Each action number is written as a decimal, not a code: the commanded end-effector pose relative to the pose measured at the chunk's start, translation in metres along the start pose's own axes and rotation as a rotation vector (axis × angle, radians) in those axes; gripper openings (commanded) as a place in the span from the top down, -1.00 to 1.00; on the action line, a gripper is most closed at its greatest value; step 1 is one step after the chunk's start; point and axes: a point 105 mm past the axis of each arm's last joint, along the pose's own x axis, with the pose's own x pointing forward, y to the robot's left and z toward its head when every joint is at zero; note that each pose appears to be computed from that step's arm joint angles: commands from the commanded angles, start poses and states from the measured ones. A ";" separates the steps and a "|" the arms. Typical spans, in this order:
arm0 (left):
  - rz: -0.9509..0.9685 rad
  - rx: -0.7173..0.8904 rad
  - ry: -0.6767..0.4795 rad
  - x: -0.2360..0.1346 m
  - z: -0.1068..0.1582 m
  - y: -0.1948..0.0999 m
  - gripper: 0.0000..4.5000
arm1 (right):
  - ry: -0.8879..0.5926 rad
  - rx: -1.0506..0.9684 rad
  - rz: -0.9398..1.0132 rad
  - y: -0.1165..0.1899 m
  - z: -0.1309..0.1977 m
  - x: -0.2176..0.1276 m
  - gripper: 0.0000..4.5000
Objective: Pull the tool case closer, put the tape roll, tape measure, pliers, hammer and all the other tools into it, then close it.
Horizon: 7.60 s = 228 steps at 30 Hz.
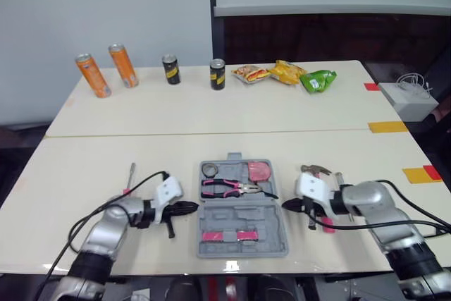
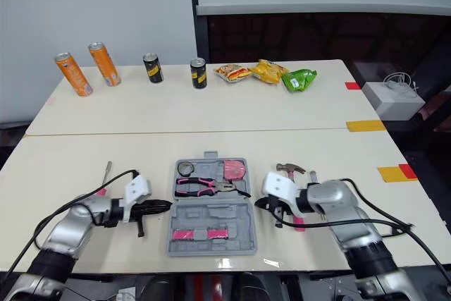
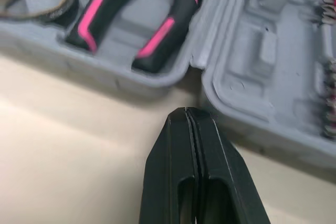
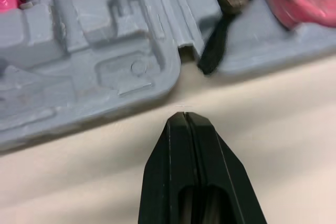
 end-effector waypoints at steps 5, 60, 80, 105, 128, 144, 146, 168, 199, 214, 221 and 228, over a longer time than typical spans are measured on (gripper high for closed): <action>0.176 -0.091 -0.276 -0.033 0.032 -0.001 0.98 | -0.349 0.040 -0.158 0.001 0.032 -0.043 0.99; 0.255 -0.236 -0.403 -0.168 -0.053 -0.029 -0.99 | -0.456 0.143 -0.331 0.018 0.017 -0.108 -1.00; 0.158 -0.123 -0.404 -0.121 0.022 -0.024 -0.99 | -0.453 0.086 -0.143 0.034 0.034 -0.091 -1.00; -0.146 0.019 -0.334 -0.107 0.097 -0.058 -0.99 | -0.221 0.032 -0.182 -0.007 0.050 -0.102 -1.00; -0.322 0.145 -0.370 -0.076 0.127 -0.067 -0.99 | -0.132 0.592 -0.966 -0.047 -0.051 -0.093 -1.00; -0.295 0.141 -0.369 -0.076 0.132 -0.067 -1.00 | -0.129 0.658 -0.975 -0.056 -0.073 -0.069 -0.66; -0.294 0.140 -0.369 -0.075 0.133 -0.068 -1.00 | -0.130 0.657 -0.971 -0.056 -0.073 -0.067 -0.66; -0.279 0.131 -0.377 -0.076 0.133 -0.067 -1.00 | -0.098 0.665 -0.924 -0.050 -0.080 -0.055 0.99; -0.027 -0.048 -0.486 -0.137 0.107 -0.058 -1.00 | -0.022 -0.257 0.152 0.021 0.107 -0.013 0.99; -0.043 -0.017 -0.337 -0.156 0.090 -0.055 -1.00 | 0.253 -0.494 0.275 0.047 0.157 0.057 0.99; -0.045 -0.034 -0.296 -0.162 0.078 -0.051 -1.00 | 0.306 -0.488 0.301 0.060 0.153 0.075 0.99; -0.035 -0.034 -0.276 -0.169 0.064 -0.041 -1.00 | 0.342 -0.458 0.290 0.062 0.143 0.091 0.99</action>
